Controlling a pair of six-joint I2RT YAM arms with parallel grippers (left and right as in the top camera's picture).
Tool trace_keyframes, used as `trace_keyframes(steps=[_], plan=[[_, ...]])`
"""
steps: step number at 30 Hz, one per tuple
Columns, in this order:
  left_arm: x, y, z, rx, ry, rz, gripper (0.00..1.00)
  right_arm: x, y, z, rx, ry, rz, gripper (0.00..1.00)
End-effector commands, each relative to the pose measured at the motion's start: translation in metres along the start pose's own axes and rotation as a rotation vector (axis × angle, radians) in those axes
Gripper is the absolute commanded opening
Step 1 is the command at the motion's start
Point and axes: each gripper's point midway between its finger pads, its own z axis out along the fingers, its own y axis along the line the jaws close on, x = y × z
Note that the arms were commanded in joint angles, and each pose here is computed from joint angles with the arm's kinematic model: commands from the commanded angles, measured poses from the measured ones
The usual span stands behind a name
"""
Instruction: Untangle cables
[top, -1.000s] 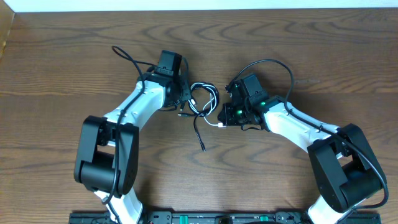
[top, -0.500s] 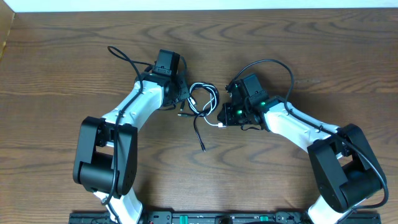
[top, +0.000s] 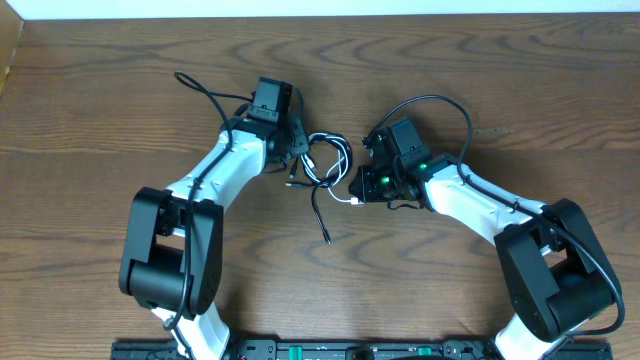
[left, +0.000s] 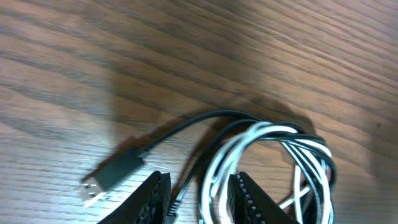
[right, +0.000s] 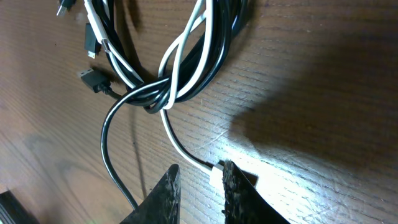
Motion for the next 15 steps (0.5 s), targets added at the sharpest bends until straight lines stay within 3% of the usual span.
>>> trace_keyframes(steps=[1, 15], plan=[[0.006, -0.004, 0.004, -0.005, 0.005, 0.024, 0.35, -0.004, 0.008, -0.006, -0.016, -0.020, -0.015, 0.20], [0.015, 0.003, 0.030, -0.062, 0.019, 0.064, 0.34, -0.004, 0.008, -0.006, -0.016, -0.019, -0.014, 0.20]])
